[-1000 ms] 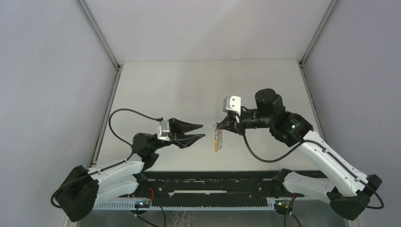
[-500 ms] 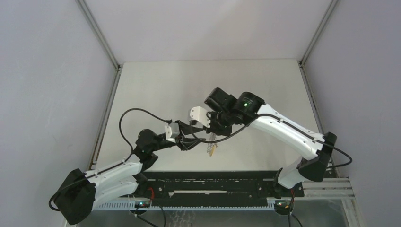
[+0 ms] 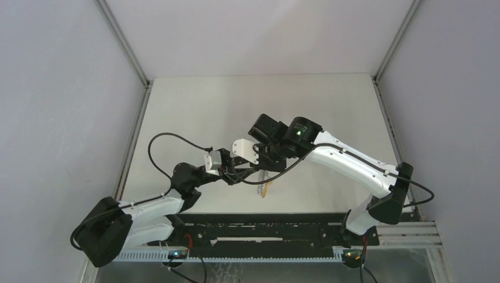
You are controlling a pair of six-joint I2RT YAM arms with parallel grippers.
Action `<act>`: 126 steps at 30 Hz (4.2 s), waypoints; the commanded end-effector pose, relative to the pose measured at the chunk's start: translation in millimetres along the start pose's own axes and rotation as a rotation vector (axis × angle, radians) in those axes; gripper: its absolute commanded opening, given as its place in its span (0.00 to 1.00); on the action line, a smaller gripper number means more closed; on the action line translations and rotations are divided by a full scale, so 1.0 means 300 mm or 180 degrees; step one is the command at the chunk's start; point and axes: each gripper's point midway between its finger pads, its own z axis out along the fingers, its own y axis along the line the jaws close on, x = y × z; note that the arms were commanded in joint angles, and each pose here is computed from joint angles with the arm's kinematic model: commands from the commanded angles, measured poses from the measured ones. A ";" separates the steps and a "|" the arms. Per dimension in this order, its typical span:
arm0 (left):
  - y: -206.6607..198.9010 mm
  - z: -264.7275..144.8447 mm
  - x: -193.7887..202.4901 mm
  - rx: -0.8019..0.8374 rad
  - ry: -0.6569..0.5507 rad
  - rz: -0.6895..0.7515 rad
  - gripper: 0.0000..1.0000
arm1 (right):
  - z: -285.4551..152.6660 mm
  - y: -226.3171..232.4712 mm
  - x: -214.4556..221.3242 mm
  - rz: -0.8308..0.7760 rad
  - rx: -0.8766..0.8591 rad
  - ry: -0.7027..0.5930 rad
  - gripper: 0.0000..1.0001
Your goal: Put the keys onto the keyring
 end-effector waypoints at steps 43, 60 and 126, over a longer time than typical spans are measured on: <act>-0.082 0.072 -0.067 0.0419 -0.0238 0.0003 0.19 | -0.065 0.026 -0.109 -0.0286 0.0078 -0.0601 0.00; -0.073 0.077 -0.044 0.0393 -0.0177 -0.0033 0.18 | -0.071 0.034 -0.120 -0.0316 0.0076 -0.0638 0.00; 0.138 -0.104 0.096 -0.0524 0.0440 0.0074 0.00 | 0.305 -0.606 0.614 0.5230 0.0949 -0.1385 0.51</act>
